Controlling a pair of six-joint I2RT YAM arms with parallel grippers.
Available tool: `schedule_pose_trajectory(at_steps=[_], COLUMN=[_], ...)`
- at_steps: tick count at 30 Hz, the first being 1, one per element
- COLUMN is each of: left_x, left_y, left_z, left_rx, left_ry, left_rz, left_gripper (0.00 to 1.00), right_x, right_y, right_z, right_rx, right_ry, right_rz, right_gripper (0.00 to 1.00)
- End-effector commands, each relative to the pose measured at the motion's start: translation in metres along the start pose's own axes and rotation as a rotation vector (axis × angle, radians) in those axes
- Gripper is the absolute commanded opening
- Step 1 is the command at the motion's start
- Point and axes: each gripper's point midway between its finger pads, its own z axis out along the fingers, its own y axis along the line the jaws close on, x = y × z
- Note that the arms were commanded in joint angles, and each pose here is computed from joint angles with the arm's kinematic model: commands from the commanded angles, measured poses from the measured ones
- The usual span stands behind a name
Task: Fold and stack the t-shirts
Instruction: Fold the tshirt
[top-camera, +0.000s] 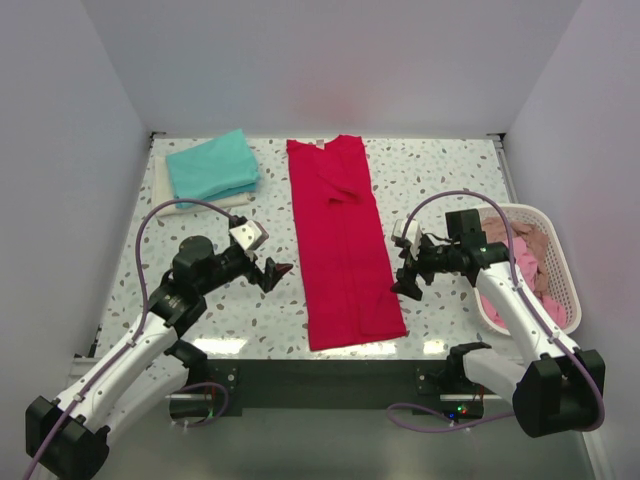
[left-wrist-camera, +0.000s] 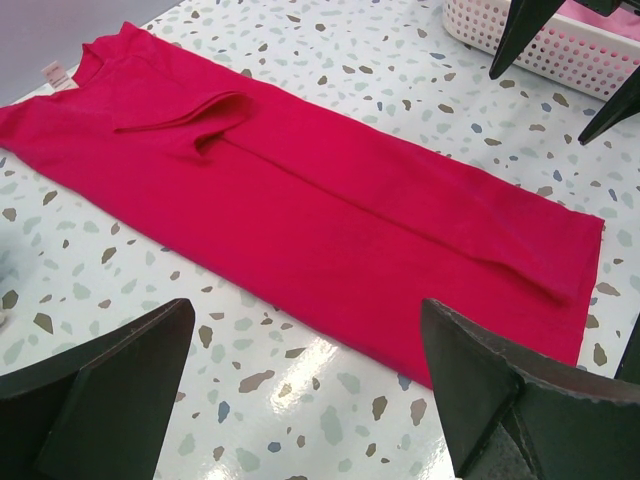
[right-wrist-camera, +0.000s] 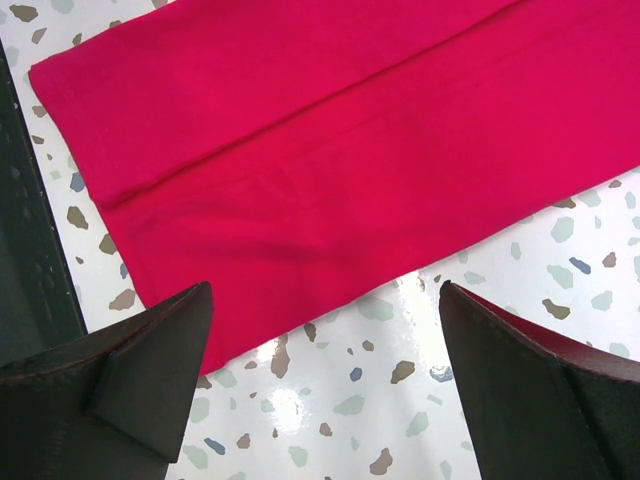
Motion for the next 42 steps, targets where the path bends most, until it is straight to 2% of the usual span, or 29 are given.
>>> schedule_pose_trajectory(at_steps=[1,38,42], left_x=[-0.005,-0.005,-0.008], left_y=[0.001,-0.001,-0.014], left_z=[0.0,0.0,0.002], left_rx=[-0.007,0.005,0.075], left_ry=[-0.031,-0.029,-0.051], left_rz=[0.027,0.027,0.03], left_gripper=[1.0,1.0,1.0], right_x=[-0.004,-0.003,-0.004], right_y=[-0.002,-0.001,0.001], right_z=[-0.001,0.0,0.001], right_rx=[0.011,0.005,-0.003], right_ry=[-0.016,-0.012,-0.012], right_rz=[-0.045,-0.043,-0.053], right_gripper=[0.99,0.99,0.99])
